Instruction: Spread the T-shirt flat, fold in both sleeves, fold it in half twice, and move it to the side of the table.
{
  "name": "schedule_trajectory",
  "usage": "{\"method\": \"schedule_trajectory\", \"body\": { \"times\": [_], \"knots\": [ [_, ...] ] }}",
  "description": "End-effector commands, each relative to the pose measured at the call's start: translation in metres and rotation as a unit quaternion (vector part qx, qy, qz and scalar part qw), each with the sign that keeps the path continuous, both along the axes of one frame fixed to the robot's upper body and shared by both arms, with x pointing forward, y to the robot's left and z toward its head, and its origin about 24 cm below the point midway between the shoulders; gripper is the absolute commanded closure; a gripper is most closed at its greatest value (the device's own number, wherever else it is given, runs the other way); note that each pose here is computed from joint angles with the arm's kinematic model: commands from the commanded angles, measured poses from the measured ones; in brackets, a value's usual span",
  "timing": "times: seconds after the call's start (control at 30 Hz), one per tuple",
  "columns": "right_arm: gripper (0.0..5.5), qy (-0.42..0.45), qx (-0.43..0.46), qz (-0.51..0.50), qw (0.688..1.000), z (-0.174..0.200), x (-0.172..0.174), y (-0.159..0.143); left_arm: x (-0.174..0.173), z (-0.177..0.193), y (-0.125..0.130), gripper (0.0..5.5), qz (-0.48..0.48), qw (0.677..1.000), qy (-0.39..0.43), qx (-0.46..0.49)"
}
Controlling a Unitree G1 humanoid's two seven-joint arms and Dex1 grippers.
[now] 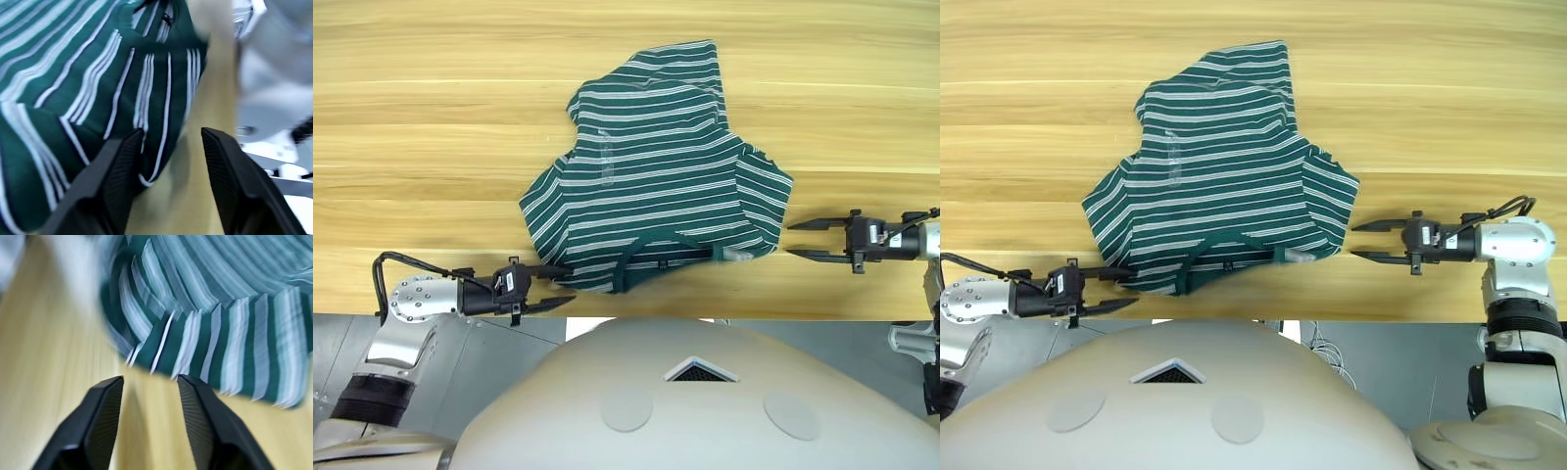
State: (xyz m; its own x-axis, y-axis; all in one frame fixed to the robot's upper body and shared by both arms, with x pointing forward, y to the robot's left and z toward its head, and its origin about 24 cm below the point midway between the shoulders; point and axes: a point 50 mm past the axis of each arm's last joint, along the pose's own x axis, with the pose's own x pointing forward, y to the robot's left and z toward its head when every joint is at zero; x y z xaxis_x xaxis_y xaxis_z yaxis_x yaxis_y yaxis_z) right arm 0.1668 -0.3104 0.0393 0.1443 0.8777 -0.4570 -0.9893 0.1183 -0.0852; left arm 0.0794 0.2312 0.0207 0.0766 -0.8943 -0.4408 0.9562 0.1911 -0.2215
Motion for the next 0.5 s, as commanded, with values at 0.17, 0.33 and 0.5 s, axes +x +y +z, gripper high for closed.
{"method": "schedule_trajectory", "body": {
  "times": [0.17,0.33,0.5],
  "knots": [
    [2.69,-0.059,0.152,0.01,0.987,0.057,0.057,0.025,0.068,0.071,0.045,2.06,0.062,0.98,-0.178,0.062],
    [2.69,-0.085,0.086,-0.097,0.988,0.041,0.138,0.074,0.157,0.112,0.032,1.86,0.193,0.916,-0.352,0.009],
    [2.69,-0.126,-0.002,-0.19,0.974,0.036,0.195,0.14,0.218,0.073,-0.062,1.86,0.276,0.881,-0.383,0.024]
  ]
}}
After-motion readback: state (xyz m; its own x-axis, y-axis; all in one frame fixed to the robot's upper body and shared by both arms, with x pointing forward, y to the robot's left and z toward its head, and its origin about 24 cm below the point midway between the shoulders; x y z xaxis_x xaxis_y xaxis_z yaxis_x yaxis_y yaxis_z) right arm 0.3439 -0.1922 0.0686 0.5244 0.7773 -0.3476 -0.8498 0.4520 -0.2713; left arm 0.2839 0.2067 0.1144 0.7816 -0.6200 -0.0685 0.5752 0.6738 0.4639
